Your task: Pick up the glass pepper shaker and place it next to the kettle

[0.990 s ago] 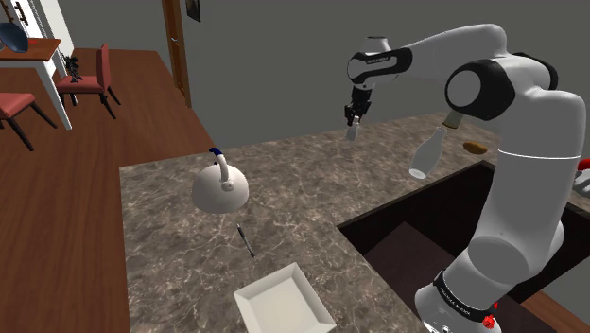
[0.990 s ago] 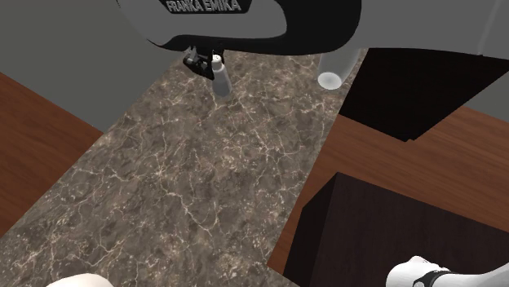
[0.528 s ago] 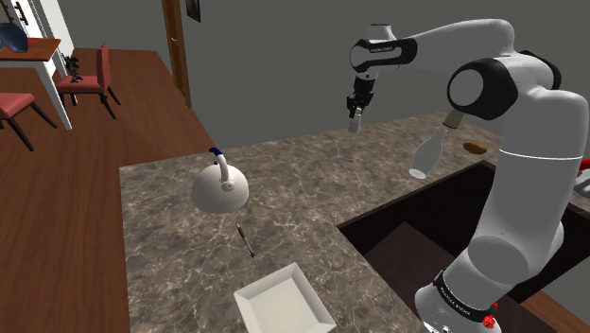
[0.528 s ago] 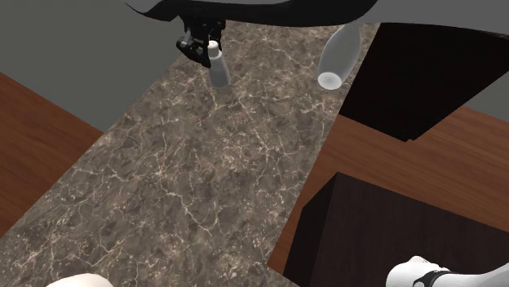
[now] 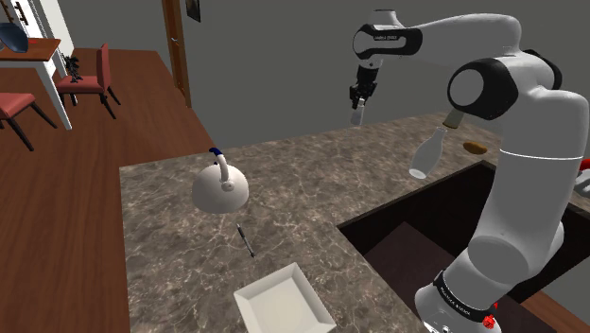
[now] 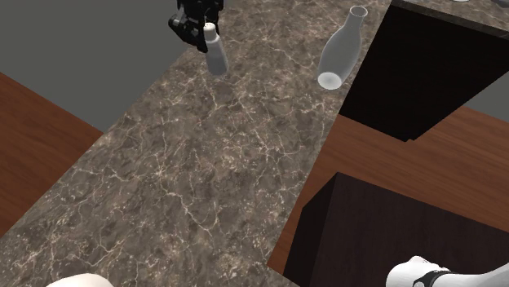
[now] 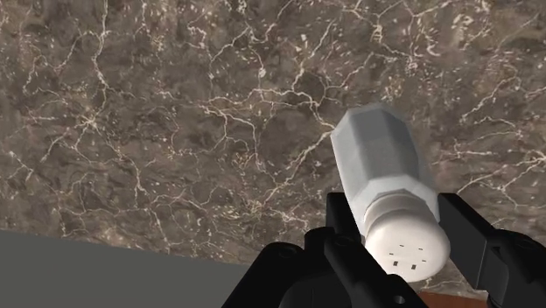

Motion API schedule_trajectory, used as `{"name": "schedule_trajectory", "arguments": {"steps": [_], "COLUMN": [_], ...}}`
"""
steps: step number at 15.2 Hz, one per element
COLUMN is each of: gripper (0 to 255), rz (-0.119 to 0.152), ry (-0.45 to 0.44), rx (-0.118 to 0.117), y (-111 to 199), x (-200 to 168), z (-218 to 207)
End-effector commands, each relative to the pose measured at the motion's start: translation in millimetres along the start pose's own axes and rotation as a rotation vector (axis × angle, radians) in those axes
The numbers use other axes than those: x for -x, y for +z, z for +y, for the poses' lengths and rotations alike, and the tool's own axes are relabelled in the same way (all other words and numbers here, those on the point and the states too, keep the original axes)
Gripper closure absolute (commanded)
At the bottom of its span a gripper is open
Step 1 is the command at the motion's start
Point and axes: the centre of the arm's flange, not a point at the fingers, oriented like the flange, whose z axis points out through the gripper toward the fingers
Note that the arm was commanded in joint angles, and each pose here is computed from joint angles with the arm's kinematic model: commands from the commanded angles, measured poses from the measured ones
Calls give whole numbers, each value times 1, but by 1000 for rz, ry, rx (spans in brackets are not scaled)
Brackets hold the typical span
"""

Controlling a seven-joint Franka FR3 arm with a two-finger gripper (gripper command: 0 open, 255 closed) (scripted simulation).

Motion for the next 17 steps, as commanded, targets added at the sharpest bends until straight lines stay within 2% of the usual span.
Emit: {"name": "schedule_trajectory", "arguments": {"steps": [1, 6, 17], "gripper": [255, 255, 255], "rz": [0, 0, 0], "ry": [0, 0, 0], "rx": [0, 0, 0], "y": [-11, -36, -54], "x": [0, -1, 22], "z": [1, 4, -138]}}
